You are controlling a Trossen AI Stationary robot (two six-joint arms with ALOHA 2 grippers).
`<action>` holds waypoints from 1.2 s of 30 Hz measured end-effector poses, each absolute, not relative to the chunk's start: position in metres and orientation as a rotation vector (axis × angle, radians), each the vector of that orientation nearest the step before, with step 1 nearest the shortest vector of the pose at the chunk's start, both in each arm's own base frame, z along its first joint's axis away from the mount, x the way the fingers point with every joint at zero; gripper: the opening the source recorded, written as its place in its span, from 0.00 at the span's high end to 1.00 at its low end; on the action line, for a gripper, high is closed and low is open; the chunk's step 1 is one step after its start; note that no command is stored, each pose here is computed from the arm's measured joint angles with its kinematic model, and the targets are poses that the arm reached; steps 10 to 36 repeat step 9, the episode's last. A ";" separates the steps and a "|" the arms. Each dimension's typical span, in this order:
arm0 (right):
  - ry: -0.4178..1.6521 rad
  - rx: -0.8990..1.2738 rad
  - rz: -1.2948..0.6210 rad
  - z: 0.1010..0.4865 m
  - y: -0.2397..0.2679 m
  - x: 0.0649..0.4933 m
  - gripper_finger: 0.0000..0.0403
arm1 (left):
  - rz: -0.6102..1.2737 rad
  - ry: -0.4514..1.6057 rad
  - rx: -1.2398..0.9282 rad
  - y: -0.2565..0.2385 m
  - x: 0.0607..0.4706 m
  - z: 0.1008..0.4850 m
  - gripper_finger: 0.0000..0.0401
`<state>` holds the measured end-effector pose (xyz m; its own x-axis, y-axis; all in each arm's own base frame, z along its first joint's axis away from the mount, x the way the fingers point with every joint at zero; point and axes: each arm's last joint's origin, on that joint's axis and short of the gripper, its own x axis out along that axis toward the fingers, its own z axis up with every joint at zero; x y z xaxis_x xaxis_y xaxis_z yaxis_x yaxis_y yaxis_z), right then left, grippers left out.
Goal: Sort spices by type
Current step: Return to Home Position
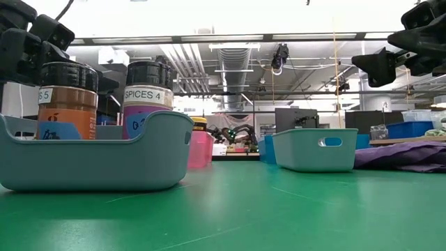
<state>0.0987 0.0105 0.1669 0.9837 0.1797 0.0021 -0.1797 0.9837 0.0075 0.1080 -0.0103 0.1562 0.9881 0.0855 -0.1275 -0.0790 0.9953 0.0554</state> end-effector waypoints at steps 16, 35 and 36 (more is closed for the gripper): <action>-0.001 0.008 0.181 0.167 0.011 0.099 0.19 | 0.083 0.130 0.050 -0.010 0.108 0.156 0.29; -0.001 0.008 0.181 0.167 0.011 0.099 0.19 | 0.083 0.130 0.050 -0.010 0.108 0.156 0.29; -0.001 0.008 0.181 0.167 0.011 0.099 0.19 | 0.083 0.130 0.050 -0.010 0.108 0.156 0.29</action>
